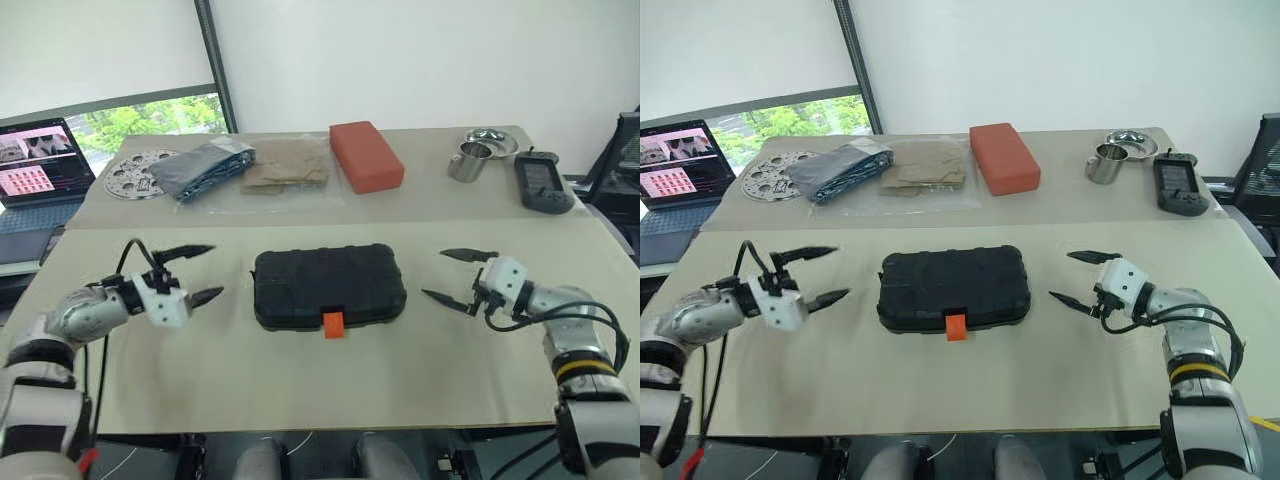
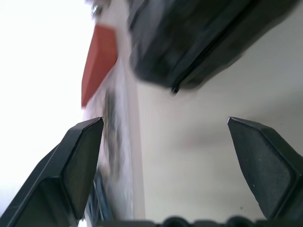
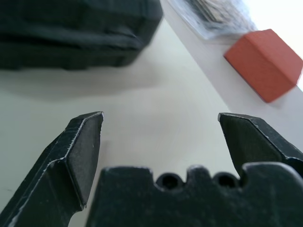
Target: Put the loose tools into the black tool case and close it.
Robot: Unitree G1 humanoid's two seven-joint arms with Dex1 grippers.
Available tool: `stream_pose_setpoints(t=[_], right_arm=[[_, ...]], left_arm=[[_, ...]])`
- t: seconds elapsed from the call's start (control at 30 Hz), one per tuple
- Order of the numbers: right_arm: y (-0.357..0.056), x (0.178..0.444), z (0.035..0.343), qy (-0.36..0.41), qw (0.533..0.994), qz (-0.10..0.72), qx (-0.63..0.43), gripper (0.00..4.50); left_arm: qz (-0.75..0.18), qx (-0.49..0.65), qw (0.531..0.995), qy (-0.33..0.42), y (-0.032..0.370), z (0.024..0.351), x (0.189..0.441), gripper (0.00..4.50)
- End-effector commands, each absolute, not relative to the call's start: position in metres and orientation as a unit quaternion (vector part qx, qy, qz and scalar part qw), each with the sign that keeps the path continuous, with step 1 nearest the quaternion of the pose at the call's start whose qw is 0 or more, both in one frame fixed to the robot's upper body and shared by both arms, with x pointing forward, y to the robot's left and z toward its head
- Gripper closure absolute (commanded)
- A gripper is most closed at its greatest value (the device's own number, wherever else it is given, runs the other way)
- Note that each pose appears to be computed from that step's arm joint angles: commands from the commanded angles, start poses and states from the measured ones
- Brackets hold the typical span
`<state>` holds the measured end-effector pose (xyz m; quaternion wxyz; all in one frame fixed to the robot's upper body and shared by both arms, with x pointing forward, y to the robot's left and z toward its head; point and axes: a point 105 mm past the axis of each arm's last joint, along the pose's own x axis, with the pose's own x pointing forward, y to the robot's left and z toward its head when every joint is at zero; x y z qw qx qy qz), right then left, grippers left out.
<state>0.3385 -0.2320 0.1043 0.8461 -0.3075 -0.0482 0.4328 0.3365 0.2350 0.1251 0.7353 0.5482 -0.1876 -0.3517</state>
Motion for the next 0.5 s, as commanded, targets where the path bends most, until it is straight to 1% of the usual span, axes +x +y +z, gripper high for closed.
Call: stream_pose_setpoints(t=[0.03,0.1,0.17,0.23,0.3,0.37,0.43,0.5], right_arm=[[-0.225,0.319,0.125,-0.058,0.855,0.455,-0.244,0.0],[-0.215,0.298,0.124,-0.029,0.854,0.48,-0.201,0.0],[-0.203,0.279,0.123,-0.003,0.849,0.501,-0.168,0.0],[-0.192,0.258,0.115,0.051,0.838,0.527,-0.135,0.0],[-0.181,0.241,0.108,0.098,0.823,0.548,-0.111,0.0],[-0.171,0.231,0.103,0.127,0.817,0.556,-0.087,0.0],[-0.158,0.222,0.096,0.156,0.802,0.573,-0.066,0.0],[-0.149,0.217,0.091,0.172,0.792,0.583,-0.055,0.0]], left_arm=[[-0.298,0.451,0.821,-0.184,0.239,0.159,0.365,0.04],[-0.314,0.378,0.852,-0.182,0.229,0.17,0.375,0.04],[-0.34,0.313,0.868,-0.183,0.216,0.18,0.38,0.04],[-0.371,0.244,0.876,-0.188,0.197,0.193,0.385,0.04],[-0.399,0.202,0.874,-0.191,0.179,0.203,0.386,0.04],[-0.434,0.166,0.867,-0.18,0.161,0.208,0.385,0.04],[-0.486,0.137,0.848,-0.159,0.138,0.207,0.38,0.04],[-0.529,0.138,0.826,-0.14,0.122,0.201,0.373,0.04]])
